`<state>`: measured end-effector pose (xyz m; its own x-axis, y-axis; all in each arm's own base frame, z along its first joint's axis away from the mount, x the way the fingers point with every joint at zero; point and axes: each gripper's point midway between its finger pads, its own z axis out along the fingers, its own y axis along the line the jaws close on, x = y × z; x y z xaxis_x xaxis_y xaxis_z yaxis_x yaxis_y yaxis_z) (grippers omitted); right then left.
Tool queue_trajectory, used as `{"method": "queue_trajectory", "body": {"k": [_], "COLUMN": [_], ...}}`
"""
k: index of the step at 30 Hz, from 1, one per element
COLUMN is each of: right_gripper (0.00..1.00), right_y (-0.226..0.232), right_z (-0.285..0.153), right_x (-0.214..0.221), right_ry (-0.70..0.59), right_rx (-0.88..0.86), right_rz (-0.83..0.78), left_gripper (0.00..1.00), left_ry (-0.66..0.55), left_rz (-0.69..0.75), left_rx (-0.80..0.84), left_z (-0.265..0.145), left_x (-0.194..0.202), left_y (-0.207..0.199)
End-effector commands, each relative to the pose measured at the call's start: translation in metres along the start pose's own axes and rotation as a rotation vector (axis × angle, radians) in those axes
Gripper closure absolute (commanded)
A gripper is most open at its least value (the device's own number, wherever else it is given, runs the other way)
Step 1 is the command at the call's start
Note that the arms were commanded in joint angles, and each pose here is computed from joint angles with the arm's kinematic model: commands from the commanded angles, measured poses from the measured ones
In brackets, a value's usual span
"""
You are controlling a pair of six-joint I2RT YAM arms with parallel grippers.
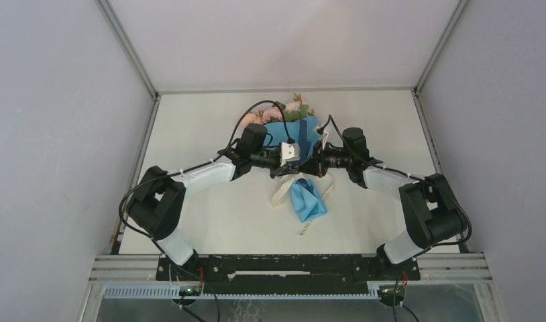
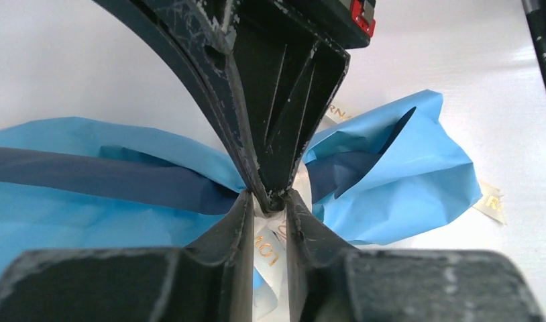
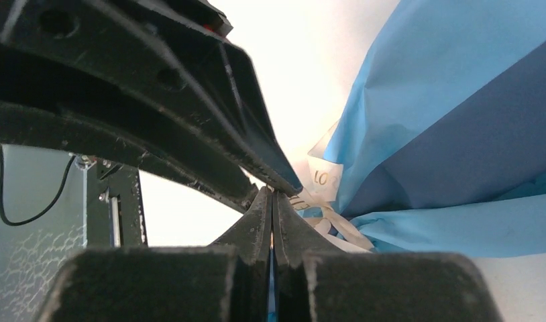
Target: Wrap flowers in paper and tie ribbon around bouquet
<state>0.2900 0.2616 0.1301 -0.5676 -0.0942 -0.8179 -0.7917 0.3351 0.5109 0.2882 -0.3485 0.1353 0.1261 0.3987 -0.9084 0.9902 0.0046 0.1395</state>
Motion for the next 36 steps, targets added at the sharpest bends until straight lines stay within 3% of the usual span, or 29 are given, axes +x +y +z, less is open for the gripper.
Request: {"method": "queue_trajectory", "body": {"k": [1,3,4,6,8,16,22,24,30,36], "right_gripper": [0.97,0.95,0.95,0.95,0.95,0.96,0.96,0.96,0.96,0.95], "right_y": [0.006,0.007,0.007,0.007,0.007,0.010,0.009,0.009,0.009,0.010], "right_z": [0.000,-0.001,-0.001,-0.002,-0.003,-0.001,-0.002,-0.002,-0.002,-0.002], "right_x": [-0.013,-0.013,-0.014,-0.014,-0.014,-0.014,-0.013,-0.013,-0.013,-0.014], "right_ry": [-0.031,-0.029,-0.028,-0.028,-0.027,-0.026,-0.022,-0.022,-0.021,-0.021], "right_rx": [-0.040,-0.036,-0.033,-0.027,-0.022,-0.029,-0.025,-0.026,-0.025,-0.024], "right_rz": [-0.072,-0.069,-0.071,-0.073,-0.072,-0.074,-0.075,-0.075,-0.072,-0.077], "left_gripper": [0.89,0.93,0.90,0.74,0.66,0.75,0.56,0.54,0.80,0.87], "left_ry": [-0.090,-0.083,-0.072,-0.039,-0.014,0.007,0.042,0.043,0.033,0.061], "left_rz": [0.033,0.037,0.043,0.056,0.072,0.077,0.096,0.087,0.049,0.065], "left_rx": [0.034,0.038,0.042,0.047,0.025,-0.015,0.010,0.008,-0.006,0.005], "left_z": [0.004,0.004,0.003,0.002,0.000,0.002,0.001,0.001,0.001,-0.002], "left_x": [-0.028,-0.027,-0.024,-0.015,-0.007,0.004,0.016,0.017,0.015,0.021], "left_y": [0.003,0.002,0.001,-0.002,0.001,0.008,0.001,0.001,0.003,0.001]}}
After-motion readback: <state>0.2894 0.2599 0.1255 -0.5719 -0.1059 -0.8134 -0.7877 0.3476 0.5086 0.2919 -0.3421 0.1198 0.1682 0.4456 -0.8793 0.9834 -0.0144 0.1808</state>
